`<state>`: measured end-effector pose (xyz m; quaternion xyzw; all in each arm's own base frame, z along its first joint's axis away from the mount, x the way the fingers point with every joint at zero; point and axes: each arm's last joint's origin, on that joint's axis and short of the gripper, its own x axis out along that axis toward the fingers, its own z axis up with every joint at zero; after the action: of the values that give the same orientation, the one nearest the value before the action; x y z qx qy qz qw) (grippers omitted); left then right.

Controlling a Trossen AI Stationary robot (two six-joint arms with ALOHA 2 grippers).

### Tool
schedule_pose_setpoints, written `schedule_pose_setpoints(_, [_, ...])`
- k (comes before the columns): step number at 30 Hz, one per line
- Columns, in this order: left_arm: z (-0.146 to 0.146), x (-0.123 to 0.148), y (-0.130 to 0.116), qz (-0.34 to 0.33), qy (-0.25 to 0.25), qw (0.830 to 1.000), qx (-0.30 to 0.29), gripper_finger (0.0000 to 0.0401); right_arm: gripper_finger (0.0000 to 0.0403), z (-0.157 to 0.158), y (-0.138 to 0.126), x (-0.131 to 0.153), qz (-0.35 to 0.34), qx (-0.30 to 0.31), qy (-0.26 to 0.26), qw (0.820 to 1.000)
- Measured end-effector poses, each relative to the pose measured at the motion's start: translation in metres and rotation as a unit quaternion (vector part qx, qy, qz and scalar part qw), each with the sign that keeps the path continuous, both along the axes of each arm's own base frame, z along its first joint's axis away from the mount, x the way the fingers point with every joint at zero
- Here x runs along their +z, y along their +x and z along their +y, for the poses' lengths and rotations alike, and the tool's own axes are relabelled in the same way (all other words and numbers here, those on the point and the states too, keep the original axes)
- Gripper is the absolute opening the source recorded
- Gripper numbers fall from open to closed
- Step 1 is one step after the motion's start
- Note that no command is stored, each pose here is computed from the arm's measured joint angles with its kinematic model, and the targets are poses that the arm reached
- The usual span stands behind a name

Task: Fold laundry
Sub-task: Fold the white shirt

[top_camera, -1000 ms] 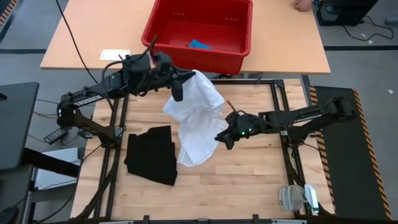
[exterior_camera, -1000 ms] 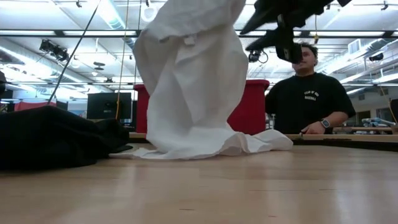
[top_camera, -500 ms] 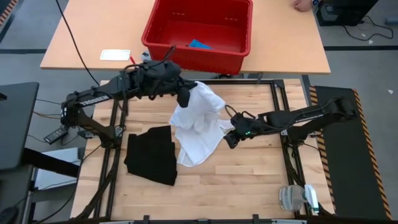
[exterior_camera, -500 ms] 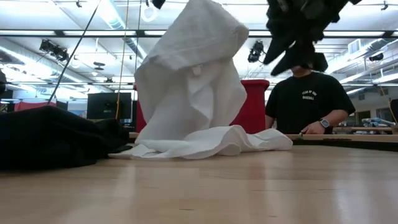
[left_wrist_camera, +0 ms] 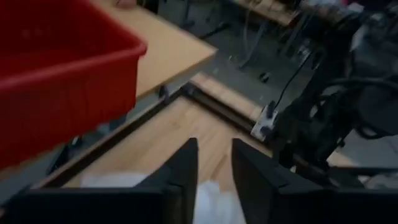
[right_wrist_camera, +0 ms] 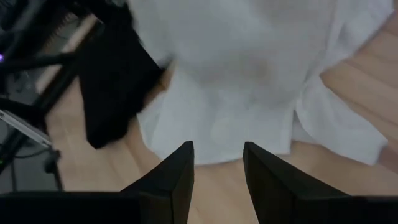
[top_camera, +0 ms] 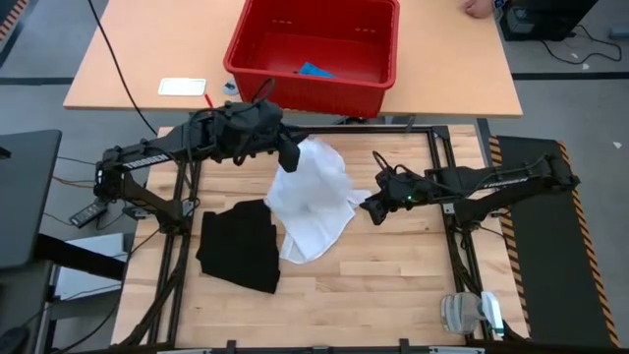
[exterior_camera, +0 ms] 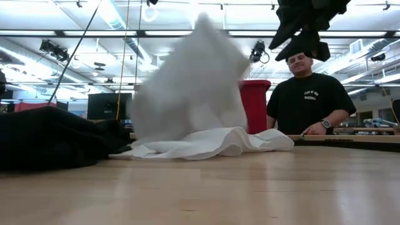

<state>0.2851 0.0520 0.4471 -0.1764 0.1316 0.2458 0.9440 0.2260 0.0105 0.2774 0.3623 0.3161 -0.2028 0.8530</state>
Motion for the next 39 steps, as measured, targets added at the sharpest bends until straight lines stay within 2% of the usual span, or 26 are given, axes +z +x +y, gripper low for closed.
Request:
schedule_pose_setpoints(4, [0.001, -0.012, -0.006, 0.065, -0.018, 0.998, 0.008, 0.0150, 0.0146, 0.000, 0.001, -0.006, 0.024, 0.001, -0.001, 1.000])
schedule_pose_setpoints(8, [0.004, -0.037, -0.006, 0.173, -0.047, 0.984, 0.021, 0.0184, 0.0146, 0.000, 0.006, -0.010, 0.031, 0.001, -0.001, 1.000])
schedule_pose_setpoints(11, [-0.001, -0.060, 0.011, 0.236, -0.059, 0.970, -0.001, 0.0195, 0.0146, 0.001, 0.010, -0.013, 0.030, 0.000, 0.005, 1.000])
schedule_pose_setpoints(15, [-0.010, -0.087, 0.042, 0.280, -0.051, 0.957, -0.064, 0.0197, 0.0146, 0.003, 0.012, -0.016, 0.041, 0.006, 0.014, 0.999])
schedule_pose_setpoints(19, [-0.009, -0.111, 0.069, 0.287, -0.059, 0.946, -0.140, 0.0197, 0.0146, 0.003, 0.010, -0.016, 0.043, 0.005, 0.020, 0.999])
schedule_pose_setpoints(23, [-0.008, -0.118, 0.082, 0.264, -0.075, 0.940, -0.205, 0.0197, 0.0146, 0.006, 0.006, -0.016, 0.058, 0.011, 0.021, 0.998])
schedule_pose_setpoints(26, [-0.007, -0.119, 0.086, 0.257, -0.042, 0.938, -0.228, 0.0196, 0.0146, 0.009, -0.001, -0.020, 0.096, 0.017, 0.018, 0.995])
schedule_pose_setpoints(30, [0.004, -0.121, 0.089, 0.259, -0.005, 0.936, -0.240, 0.0196, 0.0146, 0.010, -0.009, -0.025, 0.142, 0.014, 0.018, 0.990])
schedule_pose_setpoints(36, [0.035, -0.141, 0.094, 0.295, 0.001, 0.928, -0.227, 0.0196, 0.0146, 0.013, -0.010, -0.026, 0.144, -0.002, 0.030, 0.989])
schedule_pose_setpoints(39, [0.051, -0.155, 0.099, 0.298, -0.023, 0.929, -0.218, 0.0196, 0.0146, 0.016, -0.008, -0.026, 0.138, -0.022, 0.047, 0.989])
